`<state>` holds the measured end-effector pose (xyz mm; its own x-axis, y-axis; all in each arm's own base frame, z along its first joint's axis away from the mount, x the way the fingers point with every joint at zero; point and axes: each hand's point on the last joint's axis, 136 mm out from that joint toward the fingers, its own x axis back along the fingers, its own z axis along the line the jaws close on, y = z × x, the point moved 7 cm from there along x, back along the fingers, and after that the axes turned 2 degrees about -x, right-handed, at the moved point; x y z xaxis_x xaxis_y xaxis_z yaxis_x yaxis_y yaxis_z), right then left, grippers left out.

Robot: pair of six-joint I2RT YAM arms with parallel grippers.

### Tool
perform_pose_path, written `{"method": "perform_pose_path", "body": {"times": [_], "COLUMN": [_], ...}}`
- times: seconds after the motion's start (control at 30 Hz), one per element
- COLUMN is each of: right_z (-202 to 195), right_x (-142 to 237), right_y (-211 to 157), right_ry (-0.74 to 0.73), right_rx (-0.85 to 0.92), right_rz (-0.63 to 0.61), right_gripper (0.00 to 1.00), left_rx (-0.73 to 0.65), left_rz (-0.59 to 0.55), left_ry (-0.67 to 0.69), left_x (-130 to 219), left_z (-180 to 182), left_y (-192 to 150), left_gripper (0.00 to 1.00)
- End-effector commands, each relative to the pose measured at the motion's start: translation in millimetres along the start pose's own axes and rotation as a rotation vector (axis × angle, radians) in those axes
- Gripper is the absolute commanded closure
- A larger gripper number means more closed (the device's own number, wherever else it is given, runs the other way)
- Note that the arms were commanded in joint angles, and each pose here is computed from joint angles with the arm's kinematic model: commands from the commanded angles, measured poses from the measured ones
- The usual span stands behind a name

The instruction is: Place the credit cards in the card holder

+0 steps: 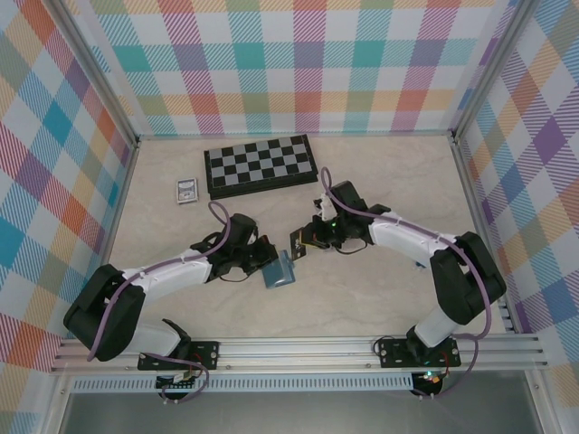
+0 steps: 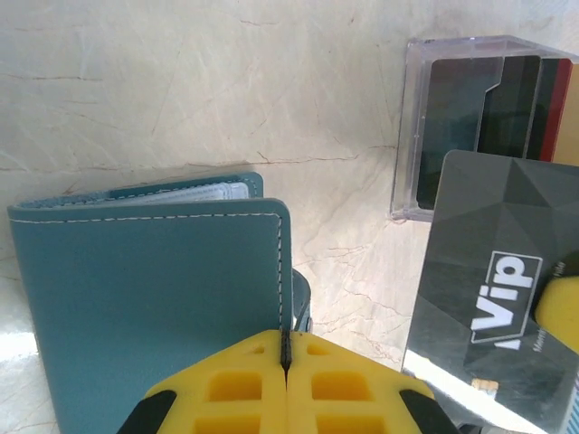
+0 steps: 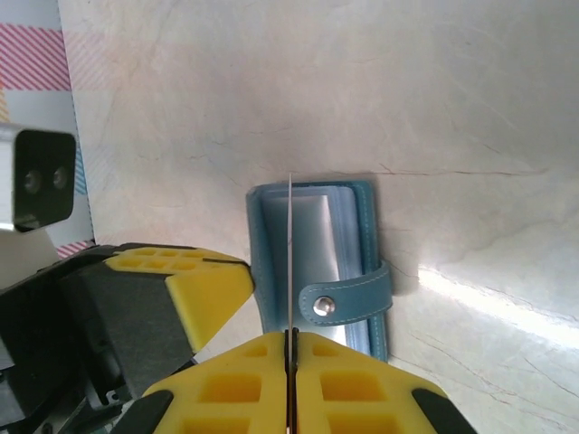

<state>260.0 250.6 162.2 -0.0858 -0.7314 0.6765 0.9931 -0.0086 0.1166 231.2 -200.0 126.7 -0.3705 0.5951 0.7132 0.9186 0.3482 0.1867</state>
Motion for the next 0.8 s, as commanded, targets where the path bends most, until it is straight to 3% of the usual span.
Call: {"method": "perform_pose_path", "body": {"times": [0.0,0.43,0.6,0.63,0.7,0.77], "right_z": [9.9,-1.1,-5.1,-2.2,3.0,8.2], "right_x": [-13.1,-54.6,-60.8,-60.2,-56.3,-52.0], "right_y": [-9.1,-17.3,-26.2,-26.9,-27.1,-26.1], "right_ry": [-0.013,-0.174,-0.159,-0.126,-0.095,-0.079], "right_rx": [0.076,0.063,0.069,0.068,0.068,0.07], "right_rz": [0.089,0.175,0.21,0.205,0.19,0.175], "right_gripper": [0.92,0.93,0.94,0.94,0.94,0.94], "left_rx": [-0.003,0.036,0.04,0.031,0.028,0.028], "left_rz": [-0.004,0.008,-0.006,-0.012,-0.005,0.004], "left_ry": [-0.027,-0.158,-0.078,-0.053,-0.001,0.019], "left_x": [7.4,25.5,30.5,31.9,32.7,31.4], "left_z": [0.9,-7.1,7.3,9.5,14.3,16.4], "left_y": [-0.6,-1.7,-2.8,-2.6,-3.5,-4.0], "left_gripper": [1.0,1.0,1.0,0.98,0.75,0.64]}}
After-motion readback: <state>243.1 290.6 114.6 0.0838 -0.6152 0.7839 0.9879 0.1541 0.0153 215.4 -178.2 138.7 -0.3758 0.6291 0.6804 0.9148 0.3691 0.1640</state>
